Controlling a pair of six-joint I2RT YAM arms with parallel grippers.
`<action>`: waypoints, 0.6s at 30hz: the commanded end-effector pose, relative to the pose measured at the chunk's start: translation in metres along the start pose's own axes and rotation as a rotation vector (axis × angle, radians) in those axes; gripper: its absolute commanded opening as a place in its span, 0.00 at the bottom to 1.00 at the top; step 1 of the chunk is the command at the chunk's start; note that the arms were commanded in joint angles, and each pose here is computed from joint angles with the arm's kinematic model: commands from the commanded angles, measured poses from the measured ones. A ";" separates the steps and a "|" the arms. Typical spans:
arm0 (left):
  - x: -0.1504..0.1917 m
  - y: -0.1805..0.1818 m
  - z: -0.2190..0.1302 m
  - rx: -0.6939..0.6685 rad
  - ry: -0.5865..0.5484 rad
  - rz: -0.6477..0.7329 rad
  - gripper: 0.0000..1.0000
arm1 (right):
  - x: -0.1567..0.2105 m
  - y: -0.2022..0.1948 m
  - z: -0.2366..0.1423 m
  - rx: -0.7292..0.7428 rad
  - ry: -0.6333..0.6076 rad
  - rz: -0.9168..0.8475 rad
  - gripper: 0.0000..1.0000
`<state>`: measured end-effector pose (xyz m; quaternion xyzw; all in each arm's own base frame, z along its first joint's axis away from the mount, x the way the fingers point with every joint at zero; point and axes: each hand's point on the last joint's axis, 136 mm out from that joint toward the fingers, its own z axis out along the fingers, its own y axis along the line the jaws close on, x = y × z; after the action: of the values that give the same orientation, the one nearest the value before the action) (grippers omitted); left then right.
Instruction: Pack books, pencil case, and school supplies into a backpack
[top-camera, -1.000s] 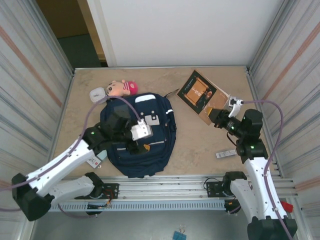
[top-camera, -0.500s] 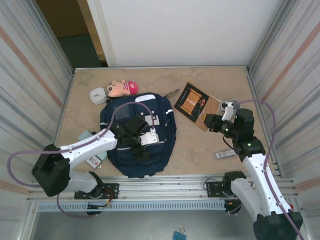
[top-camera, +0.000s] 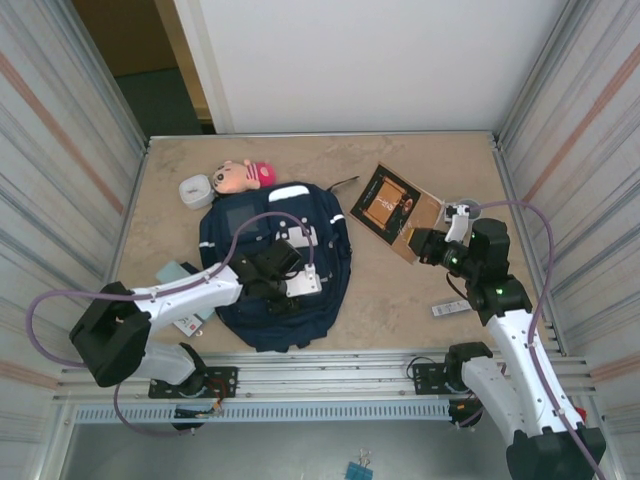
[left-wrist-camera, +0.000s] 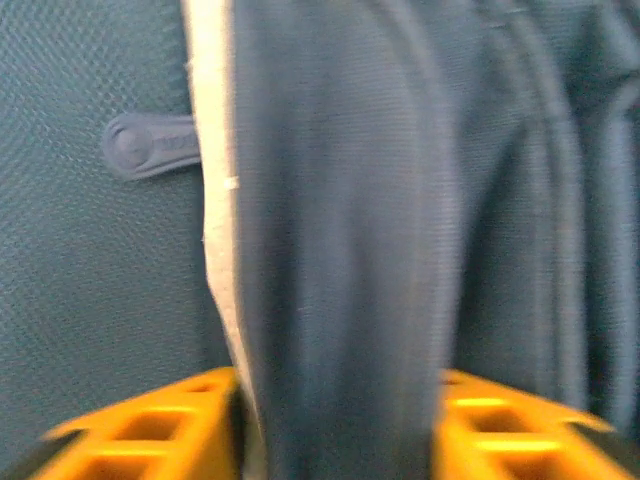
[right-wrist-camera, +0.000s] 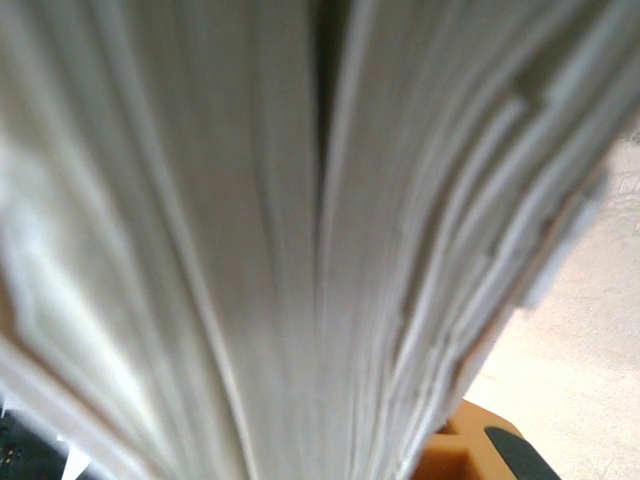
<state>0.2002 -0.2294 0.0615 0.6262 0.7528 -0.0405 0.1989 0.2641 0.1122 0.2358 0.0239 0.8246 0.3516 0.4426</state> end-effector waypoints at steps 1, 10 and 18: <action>-0.027 0.014 -0.012 -0.082 -0.071 0.008 0.10 | -0.032 0.007 -0.010 -0.012 -0.092 0.037 0.00; -0.150 0.030 -0.077 -0.058 -0.429 -0.138 0.00 | -0.060 -0.064 -0.036 0.168 -0.127 0.383 0.00; -0.197 0.081 -0.126 -0.100 -0.583 -0.352 0.00 | -0.049 -0.071 -0.058 0.246 -0.075 0.370 0.00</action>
<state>0.2519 -0.3433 0.2018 0.5025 0.7699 -0.1596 0.3596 0.2792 -0.0040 0.2229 0.2949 0.8232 0.3068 0.3759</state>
